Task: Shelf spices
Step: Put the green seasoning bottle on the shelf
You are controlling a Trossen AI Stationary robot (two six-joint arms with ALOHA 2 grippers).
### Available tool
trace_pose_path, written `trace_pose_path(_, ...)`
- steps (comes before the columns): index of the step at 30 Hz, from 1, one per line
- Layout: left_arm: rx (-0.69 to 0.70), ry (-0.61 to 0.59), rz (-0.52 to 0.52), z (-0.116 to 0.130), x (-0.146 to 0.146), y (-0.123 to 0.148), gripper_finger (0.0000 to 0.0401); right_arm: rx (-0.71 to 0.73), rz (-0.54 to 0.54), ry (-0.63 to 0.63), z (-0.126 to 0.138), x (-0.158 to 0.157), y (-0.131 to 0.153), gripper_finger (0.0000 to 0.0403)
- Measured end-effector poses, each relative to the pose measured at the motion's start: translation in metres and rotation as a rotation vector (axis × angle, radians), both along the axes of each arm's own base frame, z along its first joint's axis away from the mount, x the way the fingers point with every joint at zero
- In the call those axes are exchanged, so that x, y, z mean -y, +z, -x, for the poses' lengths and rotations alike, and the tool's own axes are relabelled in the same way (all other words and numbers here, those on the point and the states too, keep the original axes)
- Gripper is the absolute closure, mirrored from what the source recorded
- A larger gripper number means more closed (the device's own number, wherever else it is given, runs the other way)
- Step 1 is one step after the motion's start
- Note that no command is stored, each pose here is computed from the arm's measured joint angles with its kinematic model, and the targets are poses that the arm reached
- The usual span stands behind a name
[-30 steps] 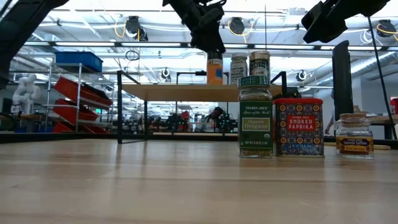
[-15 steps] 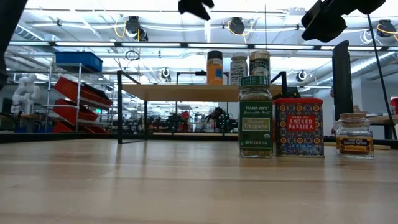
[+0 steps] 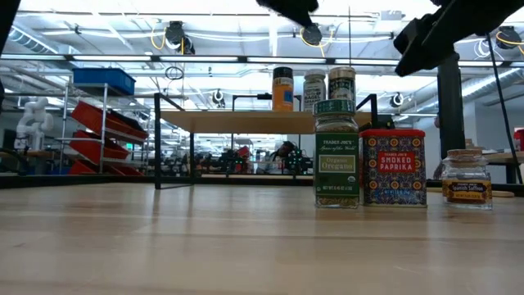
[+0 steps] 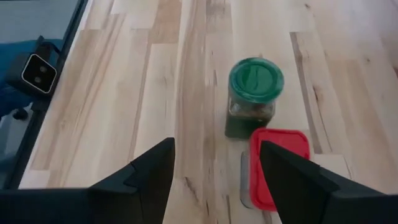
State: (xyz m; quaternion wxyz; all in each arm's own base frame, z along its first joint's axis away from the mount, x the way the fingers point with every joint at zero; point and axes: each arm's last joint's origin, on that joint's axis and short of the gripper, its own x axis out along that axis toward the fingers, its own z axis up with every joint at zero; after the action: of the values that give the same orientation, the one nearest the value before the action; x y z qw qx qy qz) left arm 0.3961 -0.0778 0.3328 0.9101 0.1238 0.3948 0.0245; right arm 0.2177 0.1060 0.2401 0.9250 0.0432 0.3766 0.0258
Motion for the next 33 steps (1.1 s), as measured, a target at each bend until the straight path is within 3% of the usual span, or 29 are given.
trace_pose_path(7,-0.003,0.056,0.049,-0.003,0.007,-0.047,0.0056,0.033,0.012,-0.007,-0.020,-0.001,-0.012,0.0179)
trace_pose_path(15,-0.027,0.079,0.089,0.002,0.015,-0.072,0.0047,0.002,0.069,-0.069,-0.049,0.009,-0.041,0.0178)
trace_pose_path(26,-0.036,0.074,0.077,0.007,0.028,-0.076,0.0047,0.059,0.091,-0.073,-0.070,0.013,-0.056,0.0104)
trace_pose_path(33,-0.030,0.080,0.059,0.008,0.031,-0.076,0.0047,0.057,0.121,-0.041,-0.079,0.012,-0.070,0.0113)
